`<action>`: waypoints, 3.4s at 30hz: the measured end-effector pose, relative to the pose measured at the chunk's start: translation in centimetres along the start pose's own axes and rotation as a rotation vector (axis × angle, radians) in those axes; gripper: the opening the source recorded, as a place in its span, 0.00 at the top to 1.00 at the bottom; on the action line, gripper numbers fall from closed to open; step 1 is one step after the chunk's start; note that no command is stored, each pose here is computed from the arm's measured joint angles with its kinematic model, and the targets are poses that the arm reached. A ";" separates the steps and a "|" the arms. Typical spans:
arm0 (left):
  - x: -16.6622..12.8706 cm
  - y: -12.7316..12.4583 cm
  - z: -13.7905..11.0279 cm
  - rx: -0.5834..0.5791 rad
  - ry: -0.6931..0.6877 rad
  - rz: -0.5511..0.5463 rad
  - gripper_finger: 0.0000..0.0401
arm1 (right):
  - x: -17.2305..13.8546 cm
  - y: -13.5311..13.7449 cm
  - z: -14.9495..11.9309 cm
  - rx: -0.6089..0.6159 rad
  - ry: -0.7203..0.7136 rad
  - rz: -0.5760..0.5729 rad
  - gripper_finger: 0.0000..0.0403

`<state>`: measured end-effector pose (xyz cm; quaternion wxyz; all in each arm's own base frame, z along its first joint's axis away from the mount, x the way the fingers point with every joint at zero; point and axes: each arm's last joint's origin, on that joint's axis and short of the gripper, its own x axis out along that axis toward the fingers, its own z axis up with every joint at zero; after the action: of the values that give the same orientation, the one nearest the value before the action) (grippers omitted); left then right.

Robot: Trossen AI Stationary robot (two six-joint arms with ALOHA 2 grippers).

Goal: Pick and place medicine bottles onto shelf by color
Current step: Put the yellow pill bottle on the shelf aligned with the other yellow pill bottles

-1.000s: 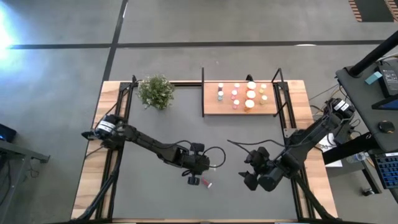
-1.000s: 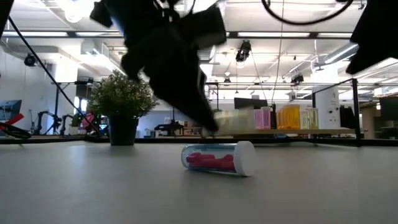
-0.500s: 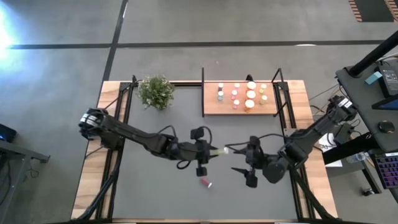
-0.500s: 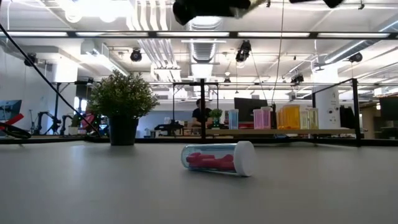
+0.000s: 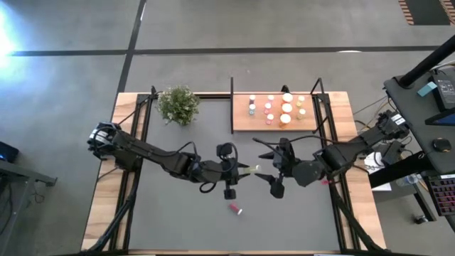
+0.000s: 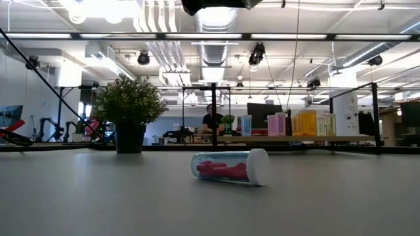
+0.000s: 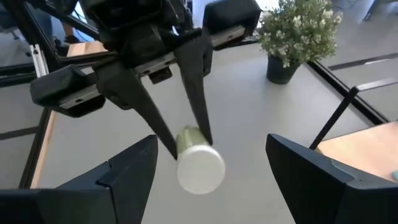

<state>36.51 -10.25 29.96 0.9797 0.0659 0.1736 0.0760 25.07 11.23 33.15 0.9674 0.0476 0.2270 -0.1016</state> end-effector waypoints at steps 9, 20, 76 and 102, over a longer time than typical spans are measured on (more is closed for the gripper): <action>0.0 0.1 0.3 0.045 -0.032 0.021 0.79 | 0.8 -0.2 -0.6 0.045 -0.017 0.015 0.29; 0.0 0.1 0.3 0.055 -0.033 0.025 0.79 | 0.9 -0.3 -0.7 0.056 -0.012 0.011 0.42; 0.2 2.4 -0.2 0.070 0.058 0.079 0.47 | -0.5 -8.4 -1.6 0.223 0.340 -0.333 0.72; -0.1 8.2 -1.6 0.069 0.197 0.204 0.47 | 0.9 -21.5 -7.5 0.663 0.706 -0.764 0.72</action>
<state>34.79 -2.07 29.82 0.9423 0.1089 0.2635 0.1755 17.91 -8.87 25.05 0.6628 0.2919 0.4908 -0.4844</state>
